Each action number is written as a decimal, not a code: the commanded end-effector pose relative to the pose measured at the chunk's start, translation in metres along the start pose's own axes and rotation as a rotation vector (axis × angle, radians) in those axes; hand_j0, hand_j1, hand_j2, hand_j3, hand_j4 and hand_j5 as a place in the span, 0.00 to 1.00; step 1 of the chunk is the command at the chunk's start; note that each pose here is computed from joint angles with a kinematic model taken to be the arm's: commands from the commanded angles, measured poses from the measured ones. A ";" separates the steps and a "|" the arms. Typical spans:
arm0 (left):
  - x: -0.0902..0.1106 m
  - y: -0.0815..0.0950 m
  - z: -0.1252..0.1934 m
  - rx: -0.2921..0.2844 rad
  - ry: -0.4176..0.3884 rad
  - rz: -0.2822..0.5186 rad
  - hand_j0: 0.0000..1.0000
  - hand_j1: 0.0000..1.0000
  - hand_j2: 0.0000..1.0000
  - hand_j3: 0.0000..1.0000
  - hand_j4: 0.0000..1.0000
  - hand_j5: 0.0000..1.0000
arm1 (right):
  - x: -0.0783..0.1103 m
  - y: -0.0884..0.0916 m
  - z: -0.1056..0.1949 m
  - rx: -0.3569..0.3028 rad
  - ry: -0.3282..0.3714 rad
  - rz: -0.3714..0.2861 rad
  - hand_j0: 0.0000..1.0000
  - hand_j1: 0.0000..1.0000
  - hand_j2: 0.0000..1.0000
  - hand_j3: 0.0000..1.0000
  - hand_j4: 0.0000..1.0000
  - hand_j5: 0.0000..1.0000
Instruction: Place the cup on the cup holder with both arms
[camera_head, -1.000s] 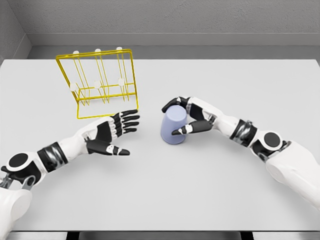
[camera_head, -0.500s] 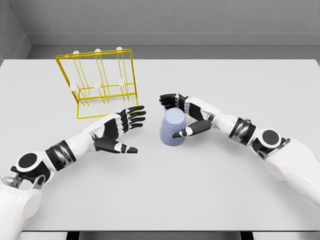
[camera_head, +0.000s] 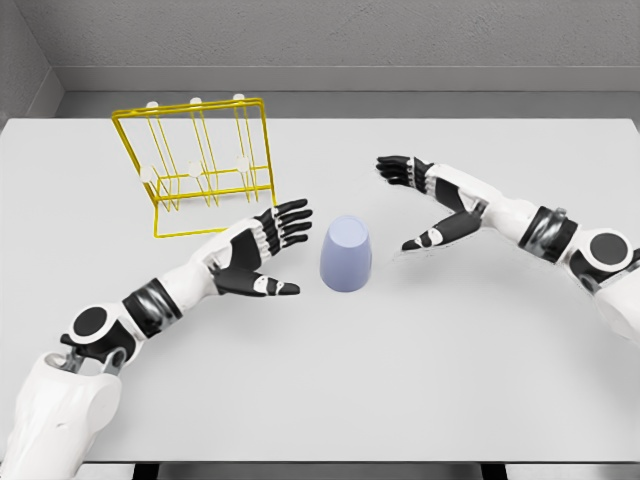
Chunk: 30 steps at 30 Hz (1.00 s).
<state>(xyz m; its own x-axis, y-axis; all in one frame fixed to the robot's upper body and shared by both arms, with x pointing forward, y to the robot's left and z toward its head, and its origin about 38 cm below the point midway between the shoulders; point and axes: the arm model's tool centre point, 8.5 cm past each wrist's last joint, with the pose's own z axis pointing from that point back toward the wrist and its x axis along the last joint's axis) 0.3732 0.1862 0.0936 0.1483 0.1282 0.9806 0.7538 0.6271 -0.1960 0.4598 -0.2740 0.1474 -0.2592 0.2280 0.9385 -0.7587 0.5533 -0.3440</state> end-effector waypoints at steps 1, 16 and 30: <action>-0.005 0.001 -0.001 0.007 0.000 0.020 1.00 1.00 1.00 1.00 1.00 1.00 | 0.002 -0.019 0.025 -0.033 0.038 0.035 1.00 1.00 1.00 1.00 1.00 1.00; -0.003 0.009 0.001 0.052 0.029 -0.058 1.00 1.00 1.00 1.00 1.00 1.00 | 0.051 -0.076 0.065 0.031 0.115 0.597 1.00 1.00 1.00 1.00 1.00 1.00; -0.002 -0.004 -0.025 0.040 -0.010 -0.108 1.00 1.00 1.00 1.00 1.00 1.00 | 0.058 -0.090 0.077 0.038 0.174 0.673 1.00 1.00 1.00 1.00 1.00 1.00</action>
<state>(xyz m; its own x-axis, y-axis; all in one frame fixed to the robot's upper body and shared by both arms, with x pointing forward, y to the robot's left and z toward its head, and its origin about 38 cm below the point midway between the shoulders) 0.3870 0.1685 0.0941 0.0557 0.0608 0.9966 0.7382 0.6696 -0.0821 0.4672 -0.3687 0.2320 -0.5880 0.6332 0.5033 -0.4925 0.2133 -0.8438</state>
